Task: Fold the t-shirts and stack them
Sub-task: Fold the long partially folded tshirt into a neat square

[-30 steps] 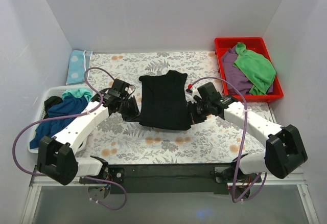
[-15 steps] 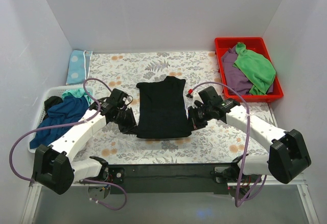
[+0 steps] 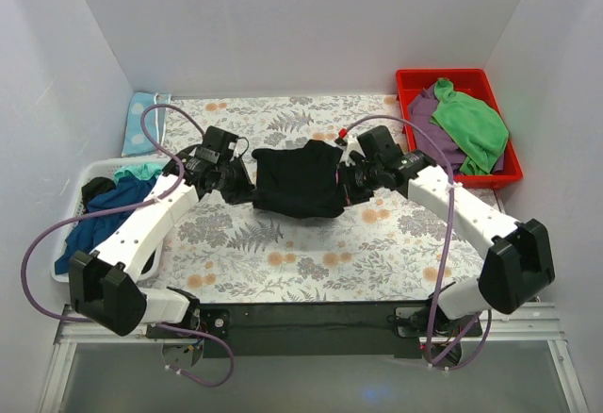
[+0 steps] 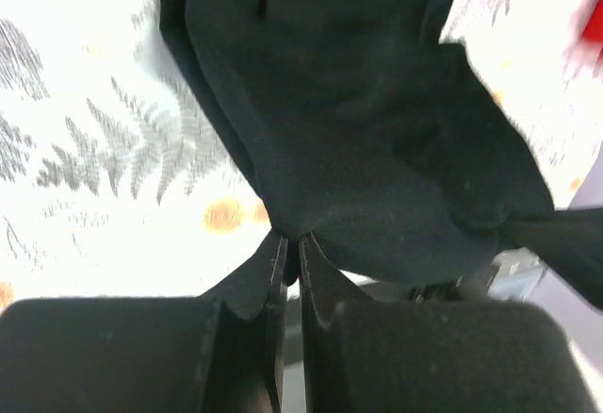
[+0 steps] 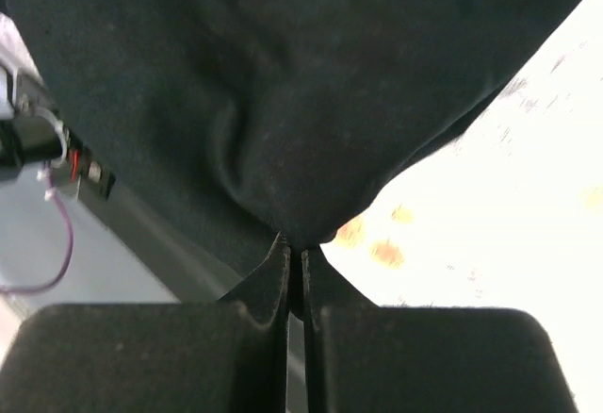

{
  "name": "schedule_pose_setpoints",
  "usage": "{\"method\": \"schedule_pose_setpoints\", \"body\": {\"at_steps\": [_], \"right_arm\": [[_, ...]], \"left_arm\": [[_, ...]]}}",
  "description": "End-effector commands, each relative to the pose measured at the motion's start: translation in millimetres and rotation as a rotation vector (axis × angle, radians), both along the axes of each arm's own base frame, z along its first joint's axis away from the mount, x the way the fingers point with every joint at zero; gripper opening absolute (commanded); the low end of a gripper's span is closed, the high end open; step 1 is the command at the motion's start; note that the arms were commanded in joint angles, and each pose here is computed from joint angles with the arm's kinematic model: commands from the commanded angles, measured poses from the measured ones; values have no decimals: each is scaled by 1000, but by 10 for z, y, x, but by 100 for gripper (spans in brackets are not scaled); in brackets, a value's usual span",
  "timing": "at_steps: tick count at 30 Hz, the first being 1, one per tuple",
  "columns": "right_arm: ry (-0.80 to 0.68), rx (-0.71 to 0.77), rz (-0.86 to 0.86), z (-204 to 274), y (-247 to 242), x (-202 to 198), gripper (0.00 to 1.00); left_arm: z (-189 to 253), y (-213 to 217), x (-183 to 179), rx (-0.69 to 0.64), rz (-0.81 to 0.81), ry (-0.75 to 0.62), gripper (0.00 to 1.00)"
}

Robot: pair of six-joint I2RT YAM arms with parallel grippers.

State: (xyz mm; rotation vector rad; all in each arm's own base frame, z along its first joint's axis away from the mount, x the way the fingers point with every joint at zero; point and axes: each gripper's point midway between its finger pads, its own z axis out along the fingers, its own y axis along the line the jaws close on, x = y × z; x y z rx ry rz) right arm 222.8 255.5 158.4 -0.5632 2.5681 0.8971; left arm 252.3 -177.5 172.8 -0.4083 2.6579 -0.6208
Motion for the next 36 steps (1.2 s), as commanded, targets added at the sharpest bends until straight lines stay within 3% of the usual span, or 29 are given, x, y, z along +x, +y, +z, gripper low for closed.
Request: {"method": "schedule_pose_setpoints", "body": {"at_steps": [1, 10, 12, 13, 21, 24, 27, 28, 31, 36], "right_arm": [[-110, -12, -20, 196, 98, 450, 1], [-152, -23, -86, 189, 224, 1344, 1], [-139, -41, -100, 78, 230, 1490, 1], [-153, -35, -111, 125, 230, 1585, 1], [-64, -45, -133, -320, 280, 1942, 1], [-75, -40, -165, -313, 259, 2122, 15], [-111, -18, -218, -136, 209, 2340, 21], [-120, -16, -237, -87, 150, 2405, 21], [-188, -22, -287, 161, 21, 2556, 22], [-272, -42, -316, 437, -93, 2579, 26]], "left_arm": [[199, 37, 497, 28, 137, -114, 0], [265, -112, 1494, 48, 213, -235, 0], [14, -145, 1664, 80, 205, -184, 0], [101, -162, 1787, 80, 215, -200, 0], [-340, -189, 2162, 160, 223, -142, 0], [-402, -175, 2226, 172, 215, -149, 2], [-410, -187, 2378, 186, 180, -196, 18], [-425, -196, 2446, 193, 163, -215, 40], [-157, -90, 2667, 233, 172, -313, 60], [307, 29, 2760, 274, 172, -433, 67]]}}
